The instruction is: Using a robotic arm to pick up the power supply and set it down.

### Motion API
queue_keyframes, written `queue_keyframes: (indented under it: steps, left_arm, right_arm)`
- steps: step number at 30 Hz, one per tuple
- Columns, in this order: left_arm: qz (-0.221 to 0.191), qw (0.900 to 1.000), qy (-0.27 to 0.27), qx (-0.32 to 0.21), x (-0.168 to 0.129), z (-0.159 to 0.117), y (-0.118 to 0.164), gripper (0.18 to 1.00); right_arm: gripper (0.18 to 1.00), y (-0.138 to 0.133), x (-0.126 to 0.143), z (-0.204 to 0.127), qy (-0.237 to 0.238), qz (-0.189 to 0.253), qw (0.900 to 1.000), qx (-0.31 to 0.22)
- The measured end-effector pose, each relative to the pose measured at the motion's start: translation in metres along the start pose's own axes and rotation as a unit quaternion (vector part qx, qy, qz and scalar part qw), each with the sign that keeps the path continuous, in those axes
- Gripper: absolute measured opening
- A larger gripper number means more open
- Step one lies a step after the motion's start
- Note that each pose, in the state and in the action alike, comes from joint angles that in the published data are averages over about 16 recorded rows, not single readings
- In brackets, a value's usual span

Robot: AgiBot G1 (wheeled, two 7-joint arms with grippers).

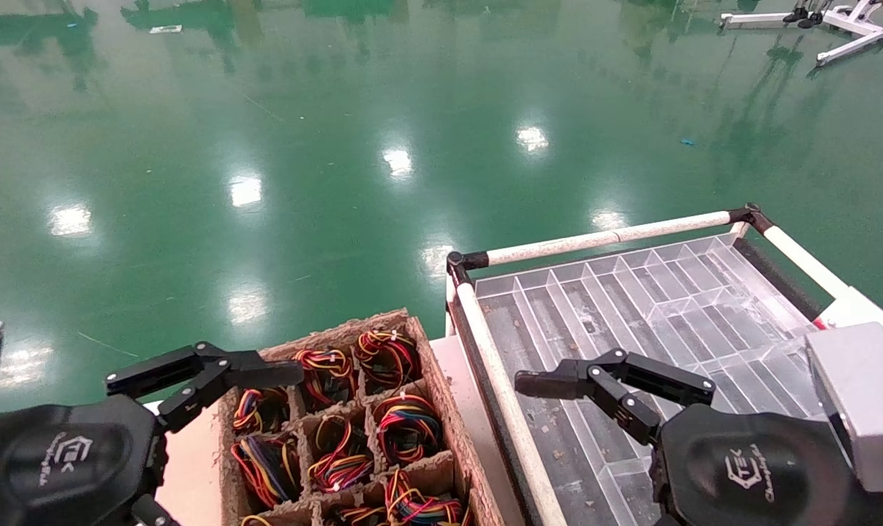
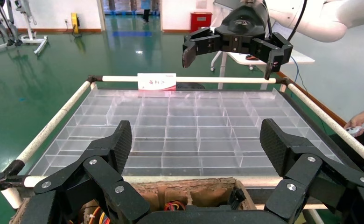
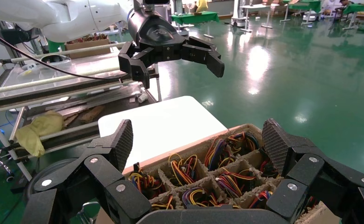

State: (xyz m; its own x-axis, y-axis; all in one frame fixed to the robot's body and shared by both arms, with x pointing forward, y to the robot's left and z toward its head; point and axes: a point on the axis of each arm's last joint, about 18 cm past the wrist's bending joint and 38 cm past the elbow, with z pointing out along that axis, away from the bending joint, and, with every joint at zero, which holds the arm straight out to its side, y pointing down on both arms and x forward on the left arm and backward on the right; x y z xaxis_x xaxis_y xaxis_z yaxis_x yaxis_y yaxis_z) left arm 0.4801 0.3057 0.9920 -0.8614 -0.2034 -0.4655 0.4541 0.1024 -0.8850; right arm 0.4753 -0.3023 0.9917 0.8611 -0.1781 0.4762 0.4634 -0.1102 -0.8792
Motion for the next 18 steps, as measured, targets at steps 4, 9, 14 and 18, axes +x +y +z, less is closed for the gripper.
queue_keyframes:
  steps: [4,9,14,18]
  left_arm:
    - [0.000,1.0000,0.000,0.000,0.0000,0.0000,0.0000,1.000]
    - [0.000,1.0000,0.000,0.000,0.0000,0.0000,0.0000,1.000]
    - [0.000,1.0000,0.000,0.000,0.0000,0.0000,0.0000,0.998]
    - [0.000,1.0000,0.000,0.000,0.0000,0.0000,0.0000,0.991]
  right_arm:
    - [1.001,0.0000,0.0000,0.0000,0.000,0.000,1.000,0.000]
    - [1.001,0.0000,0.0000,0.0000,0.000,0.000,1.000,0.000]
    - [1.001,0.0000,0.0000,0.0000,0.000,0.000,1.000,0.000]
    - [1.001,0.0000,0.0000,0.0000,0.000,0.000,1.000,0.000]
